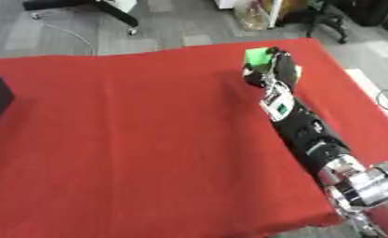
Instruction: Pick up the objects with one hand, pass them to the other hand, and then place them into the box on the other side of the table.
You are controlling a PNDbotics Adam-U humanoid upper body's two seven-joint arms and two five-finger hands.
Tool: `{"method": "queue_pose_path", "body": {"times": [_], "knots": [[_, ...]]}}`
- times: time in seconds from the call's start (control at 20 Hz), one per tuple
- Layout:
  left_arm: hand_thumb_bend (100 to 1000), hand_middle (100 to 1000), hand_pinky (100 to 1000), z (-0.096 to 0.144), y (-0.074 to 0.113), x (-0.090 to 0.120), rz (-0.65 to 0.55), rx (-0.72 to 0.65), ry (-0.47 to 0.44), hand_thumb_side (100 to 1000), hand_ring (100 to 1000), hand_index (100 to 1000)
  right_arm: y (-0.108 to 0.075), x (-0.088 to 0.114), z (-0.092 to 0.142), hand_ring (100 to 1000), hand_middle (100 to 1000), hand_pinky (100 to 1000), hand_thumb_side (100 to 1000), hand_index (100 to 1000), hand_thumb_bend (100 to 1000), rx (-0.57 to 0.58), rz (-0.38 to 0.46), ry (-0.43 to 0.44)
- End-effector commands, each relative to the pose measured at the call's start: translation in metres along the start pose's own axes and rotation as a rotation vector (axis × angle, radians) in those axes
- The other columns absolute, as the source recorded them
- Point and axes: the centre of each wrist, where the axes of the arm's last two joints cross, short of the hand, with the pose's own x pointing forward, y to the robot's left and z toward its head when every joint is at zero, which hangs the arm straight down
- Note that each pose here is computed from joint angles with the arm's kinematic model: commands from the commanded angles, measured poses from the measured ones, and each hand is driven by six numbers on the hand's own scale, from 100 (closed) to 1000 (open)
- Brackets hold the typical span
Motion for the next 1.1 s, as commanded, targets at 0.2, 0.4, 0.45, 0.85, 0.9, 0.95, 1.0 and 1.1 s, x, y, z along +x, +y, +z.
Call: {"method": "queue_pose_path", "body": {"times": [0.2,0.4,0.45,0.85,0.9,0.95,1.0,1.1], "knots": [[707,755,724,0.001,-0.004,-0.01,-0.05,-0.008,0.014,579,747,899,-0.015,0.093,0.024,501,406,538,205,514,175,0.055,-0.302,-0.251],[688,760,726,0.004,-0.011,-0.026,-0.112,-0.058,0.033,560,755,897,-0.023,0.156,0.079,502,406,537,217,511,180,0.212,-0.567,-0.376],[688,761,726,0.004,-0.013,-0.029,-0.129,-0.078,0.033,558,757,897,-0.025,0.169,0.093,502,405,537,218,510,179,0.255,-0.626,-0.398],[721,771,734,-0.011,-0.049,-0.034,-0.273,-0.274,-0.073,489,781,893,-0.024,0.223,0.172,504,405,538,229,509,186,0.574,-0.923,-0.447],[740,771,733,-0.015,-0.055,-0.032,-0.281,-0.28,-0.099,494,783,893,-0.023,0.226,0.179,503,406,537,228,509,188,0.612,-0.943,-0.444],[740,771,733,-0.016,-0.059,-0.03,-0.287,-0.28,-0.116,494,783,893,-0.022,0.228,0.184,503,406,537,228,509,188,0.638,-0.958,-0.442],[768,770,730,-0.02,-0.064,-0.026,-0.281,-0.27,-0.142,506,784,893,-0.019,0.23,0.19,502,407,535,228,510,190,0.676,-0.971,-0.436],[788,771,726,-0.027,-0.073,-0.017,-0.249,-0.228,-0.185,516,784,893,-0.015,0.234,0.203,503,408,536,231,512,191,0.752,-0.99,-0.432]]}}
